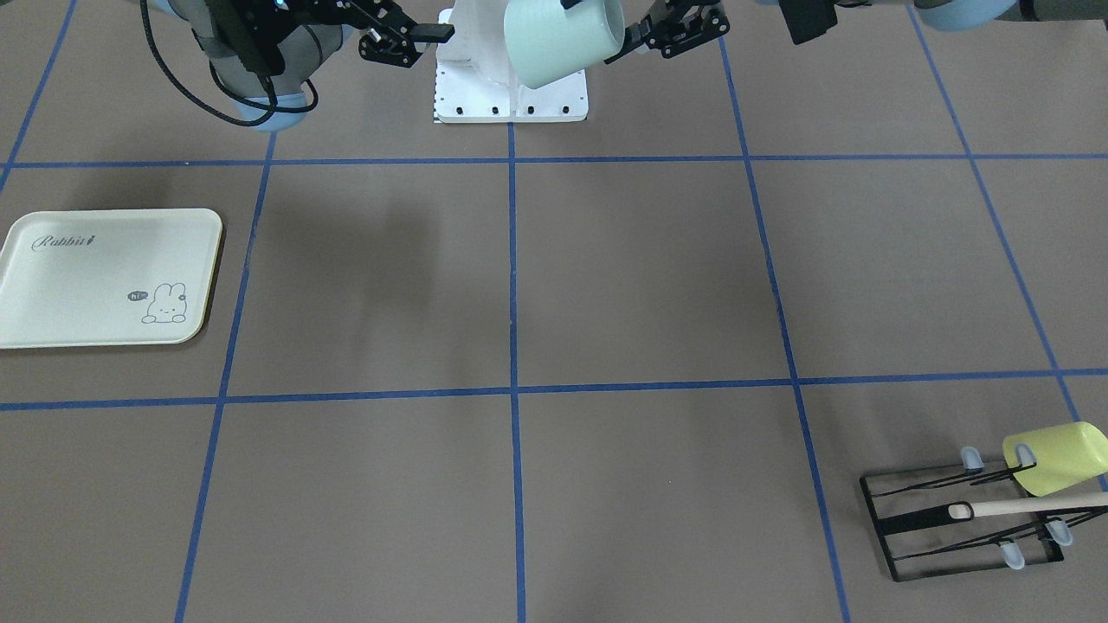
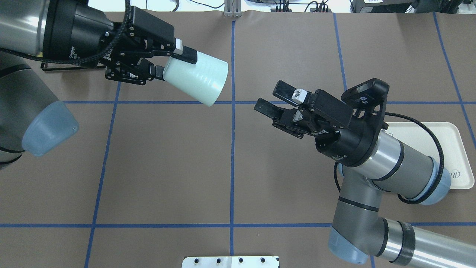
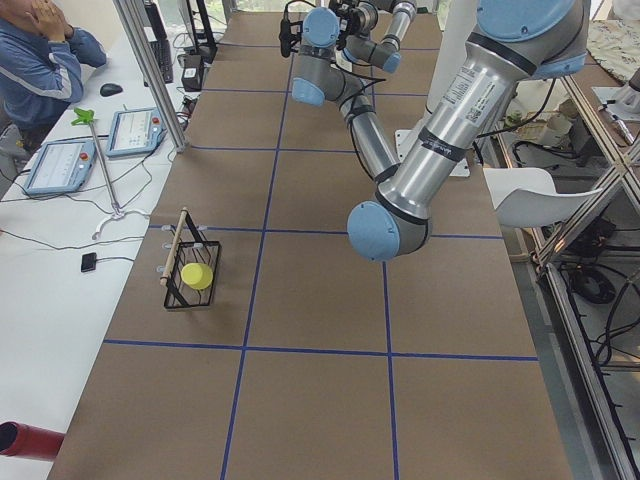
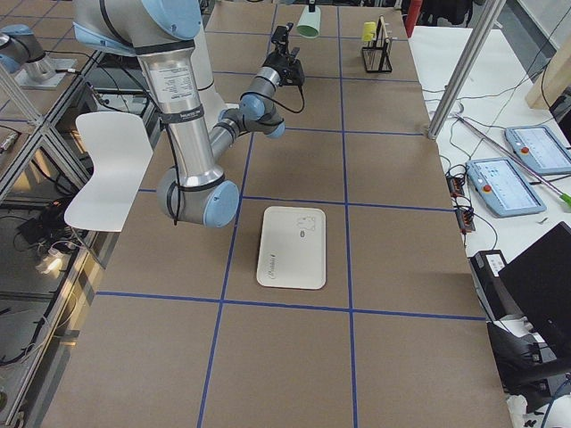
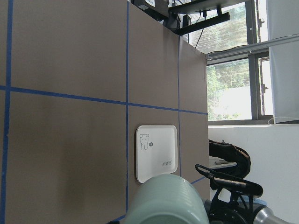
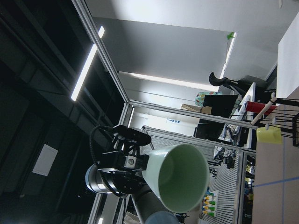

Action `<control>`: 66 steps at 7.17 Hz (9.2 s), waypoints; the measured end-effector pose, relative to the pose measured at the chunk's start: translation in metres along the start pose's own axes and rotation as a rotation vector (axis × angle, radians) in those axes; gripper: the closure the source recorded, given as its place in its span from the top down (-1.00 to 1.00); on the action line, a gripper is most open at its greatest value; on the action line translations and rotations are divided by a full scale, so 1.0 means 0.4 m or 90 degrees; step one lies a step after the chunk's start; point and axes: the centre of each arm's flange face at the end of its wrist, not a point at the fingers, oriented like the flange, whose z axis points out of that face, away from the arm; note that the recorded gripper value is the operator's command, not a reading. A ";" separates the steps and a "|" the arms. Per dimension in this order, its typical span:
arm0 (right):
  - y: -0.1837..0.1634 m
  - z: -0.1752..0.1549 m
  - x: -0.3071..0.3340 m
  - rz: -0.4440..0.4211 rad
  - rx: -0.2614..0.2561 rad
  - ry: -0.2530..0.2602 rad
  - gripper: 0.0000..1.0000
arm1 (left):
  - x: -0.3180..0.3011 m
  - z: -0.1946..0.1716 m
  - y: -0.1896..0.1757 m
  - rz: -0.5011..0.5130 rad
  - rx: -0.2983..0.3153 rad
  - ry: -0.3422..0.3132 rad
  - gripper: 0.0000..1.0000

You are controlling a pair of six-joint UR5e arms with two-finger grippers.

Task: Left arm grabs green cup and hands to right arm on tray

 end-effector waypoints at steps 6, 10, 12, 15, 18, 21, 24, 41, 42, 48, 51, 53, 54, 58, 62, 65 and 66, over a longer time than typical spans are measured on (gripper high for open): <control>0.029 0.039 -0.009 0.017 0.013 -0.017 0.98 | 0.035 0.027 0.064 -0.020 -0.033 0.021 -1.00; 0.032 0.046 -0.013 0.018 0.012 -0.022 0.95 | 0.042 0.084 0.096 -0.026 -0.025 0.038 -1.00; 0.032 0.046 -0.013 0.019 0.012 -0.022 0.40 | 0.046 0.089 0.099 -0.025 -0.026 0.040 -1.00; 0.036 0.055 -0.022 0.021 0.010 -0.030 -0.27 | 0.047 0.090 0.100 -0.025 -0.026 0.041 -1.00; 0.037 0.057 -0.023 0.022 0.010 -0.031 -1.00 | 0.048 0.090 0.100 -0.024 -0.026 0.041 0.96; 0.037 0.056 -0.026 0.022 0.010 -0.033 -1.00 | 0.059 0.086 0.086 0.038 0.015 0.069 1.00; 0.025 0.047 -0.032 0.020 0.013 -0.032 -1.00 | 0.051 0.080 0.070 0.093 0.044 0.069 1.00; -0.589 -0.211 -0.113 -0.205 -0.119 1.093 -1.00 | -0.528 -0.111 -0.278 0.224 0.048 -0.509 1.00; -0.581 -0.238 -0.137 -0.221 -0.169 1.139 -1.00 | -0.616 -0.211 -0.292 0.251 0.032 -0.552 1.00; -0.563 -0.386 -0.119 -0.249 -0.307 1.172 -1.00 | -0.909 -0.734 -0.340 0.157 -0.106 -0.707 1.00; -0.535 -0.531 -0.082 -0.252 -0.319 1.157 -1.00 | -1.070 -0.932 -0.299 0.092 -0.154 -0.713 1.00; -0.504 -0.629 -0.029 -0.248 -0.321 1.148 -1.00 | -1.127 -0.982 -0.238 0.019 -0.117 -0.697 1.00; -0.483 -0.648 0.021 -0.231 -0.309 1.152 -1.00 | -1.144 -0.980 -0.216 0.011 -0.095 -0.669 1.00; -0.414 -0.710 0.225 -0.244 -0.257 1.169 -1.00 | -1.168 -0.975 -0.199 0.022 -0.079 -0.645 1.00; -0.441 -0.780 0.274 -0.264 -0.237 1.188 0.99 | -1.181 -0.978 -0.200 0.018 -0.083 -0.648 1.00; -0.449 -0.757 0.260 -0.275 -0.235 1.176 1.00 | -1.176 -0.976 -0.207 0.021 -0.082 -0.648 1.00; -0.473 -0.748 0.219 -0.271 -0.234 1.162 1.00 | -1.175 -0.976 -0.208 0.021 -0.082 -0.648 1.00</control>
